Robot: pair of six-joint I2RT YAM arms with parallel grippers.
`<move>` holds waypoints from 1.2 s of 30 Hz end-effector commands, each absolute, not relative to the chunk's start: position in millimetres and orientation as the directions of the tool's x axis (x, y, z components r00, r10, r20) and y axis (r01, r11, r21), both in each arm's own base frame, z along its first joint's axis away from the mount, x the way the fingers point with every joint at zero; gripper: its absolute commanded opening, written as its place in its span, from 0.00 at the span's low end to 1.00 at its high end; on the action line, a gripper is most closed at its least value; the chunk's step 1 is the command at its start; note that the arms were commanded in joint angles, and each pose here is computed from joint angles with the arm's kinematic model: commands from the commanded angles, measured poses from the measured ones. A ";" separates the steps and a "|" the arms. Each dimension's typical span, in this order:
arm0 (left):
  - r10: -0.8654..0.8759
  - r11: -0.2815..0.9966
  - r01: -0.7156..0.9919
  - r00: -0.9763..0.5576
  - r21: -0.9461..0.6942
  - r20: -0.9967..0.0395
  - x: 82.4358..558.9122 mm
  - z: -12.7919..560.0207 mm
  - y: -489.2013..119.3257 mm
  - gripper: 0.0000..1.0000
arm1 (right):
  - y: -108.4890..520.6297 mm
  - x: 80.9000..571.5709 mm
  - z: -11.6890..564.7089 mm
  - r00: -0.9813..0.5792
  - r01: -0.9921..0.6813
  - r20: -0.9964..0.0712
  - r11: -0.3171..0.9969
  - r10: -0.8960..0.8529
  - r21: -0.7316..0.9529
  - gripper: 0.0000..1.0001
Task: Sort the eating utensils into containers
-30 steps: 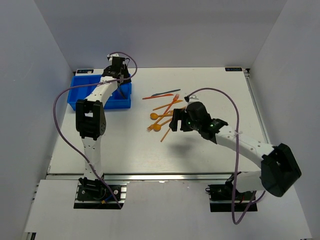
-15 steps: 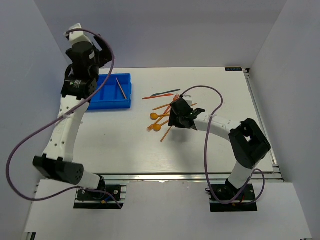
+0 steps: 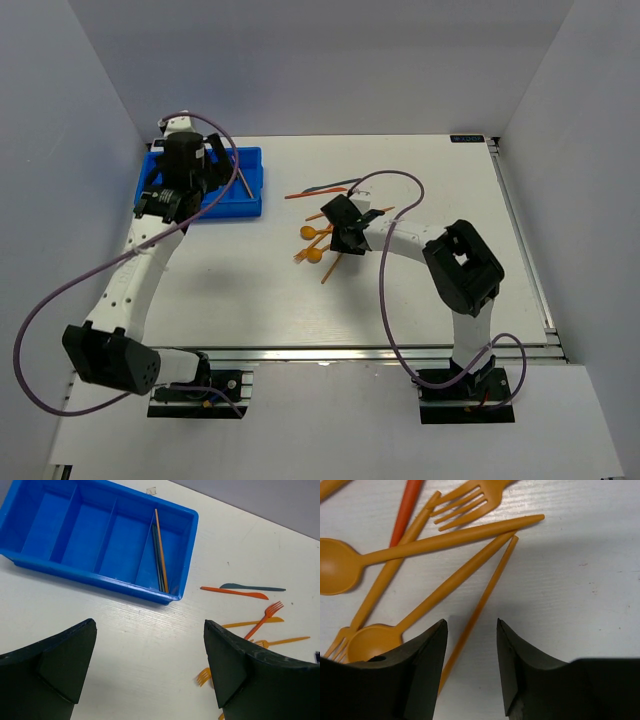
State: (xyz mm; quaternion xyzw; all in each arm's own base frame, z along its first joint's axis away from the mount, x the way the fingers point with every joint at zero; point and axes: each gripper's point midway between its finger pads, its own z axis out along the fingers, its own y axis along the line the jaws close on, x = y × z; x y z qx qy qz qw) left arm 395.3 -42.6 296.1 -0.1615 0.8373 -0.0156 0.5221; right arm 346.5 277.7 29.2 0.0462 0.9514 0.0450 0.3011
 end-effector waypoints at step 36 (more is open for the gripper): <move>-0.220 0.510 0.521 -0.691 -0.685 -0.689 257.4 207.2 -325.4 0.89 | 277.3 292.2 180.6 -0.675 -0.207 -0.692 0.835 0.256 0.511 0.00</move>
